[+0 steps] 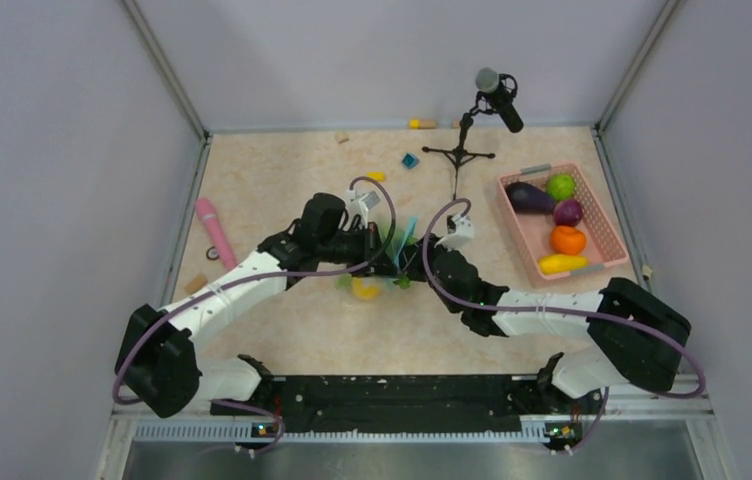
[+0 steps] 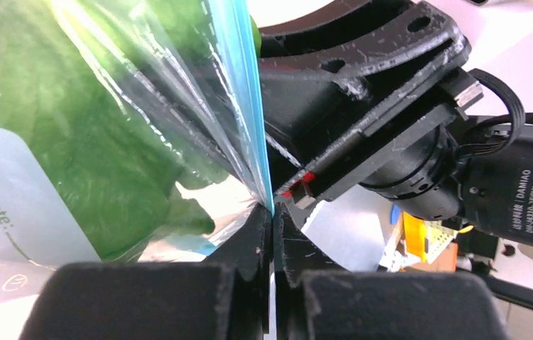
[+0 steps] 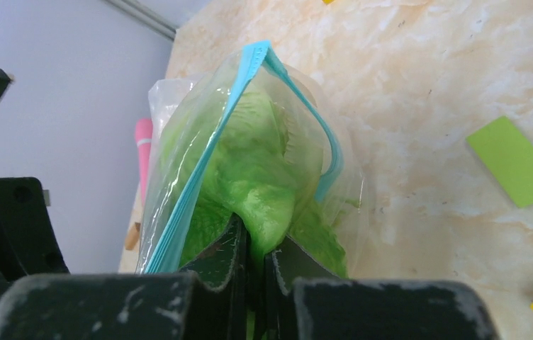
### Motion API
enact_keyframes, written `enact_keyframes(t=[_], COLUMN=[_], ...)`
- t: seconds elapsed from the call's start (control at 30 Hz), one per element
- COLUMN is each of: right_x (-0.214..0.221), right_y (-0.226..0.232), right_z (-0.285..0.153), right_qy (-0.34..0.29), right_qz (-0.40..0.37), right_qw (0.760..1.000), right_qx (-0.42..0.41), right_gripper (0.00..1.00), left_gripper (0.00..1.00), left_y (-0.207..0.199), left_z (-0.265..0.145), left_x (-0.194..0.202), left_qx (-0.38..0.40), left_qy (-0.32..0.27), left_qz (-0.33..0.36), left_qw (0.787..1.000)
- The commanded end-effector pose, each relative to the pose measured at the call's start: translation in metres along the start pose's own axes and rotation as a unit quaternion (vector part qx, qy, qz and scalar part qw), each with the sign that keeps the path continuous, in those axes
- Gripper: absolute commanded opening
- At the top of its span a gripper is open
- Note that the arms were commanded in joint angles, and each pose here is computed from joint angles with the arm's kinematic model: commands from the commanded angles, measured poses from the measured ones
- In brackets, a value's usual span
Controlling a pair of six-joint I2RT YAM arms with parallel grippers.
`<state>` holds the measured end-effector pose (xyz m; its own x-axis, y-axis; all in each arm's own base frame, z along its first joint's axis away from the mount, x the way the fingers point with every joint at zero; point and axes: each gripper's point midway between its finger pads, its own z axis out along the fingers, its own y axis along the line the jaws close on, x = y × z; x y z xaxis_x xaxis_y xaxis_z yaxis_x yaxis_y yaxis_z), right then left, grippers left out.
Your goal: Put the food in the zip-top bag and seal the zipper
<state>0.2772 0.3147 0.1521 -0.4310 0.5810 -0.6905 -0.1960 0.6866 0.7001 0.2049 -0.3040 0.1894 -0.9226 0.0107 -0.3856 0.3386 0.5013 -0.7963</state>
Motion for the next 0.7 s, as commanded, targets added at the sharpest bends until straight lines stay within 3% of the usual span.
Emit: enact_keyframes(t=[0.0,0.1,0.3,0.5,0.67], right_x=[-0.007,0.009,0.01,-0.013,-0.044], right_y=[0.061,0.067,0.082,0.079,0.084], right_z=[-0.018,-0.038,-0.07,-0.101,-0.129], right_qy=[0.05,0.112,0.167,0.164,0.118], right_qz=[-0.049,-0.094,-0.141,-0.162,-0.152], right_qw=[0.991,0.975,0.951,0.946,0.95], right_qx=[-0.118,-0.166,-0.22,-0.227,-0.247], right_gripper=[0.28,0.44,0.66,0.84,0.99], left_gripper=[0.0,0.0,0.0,0.0,0.0], left_y=[-0.028,-0.036,-0.044,-0.042,-0.041], left_z=[-0.017,-0.021,-0.032,-0.039,-0.038], left_x=[-0.021,-0.034,-0.054,-0.057,-0.053], left_qx=[0.012,0.027,0.049,0.064,0.071], left_qy=[-0.048,-0.07,-0.093,-0.092,-0.083], left_qz=[0.053,0.048,0.019,-0.001,-0.008], left_qw=[0.997,0.996,0.994,0.994,0.994])
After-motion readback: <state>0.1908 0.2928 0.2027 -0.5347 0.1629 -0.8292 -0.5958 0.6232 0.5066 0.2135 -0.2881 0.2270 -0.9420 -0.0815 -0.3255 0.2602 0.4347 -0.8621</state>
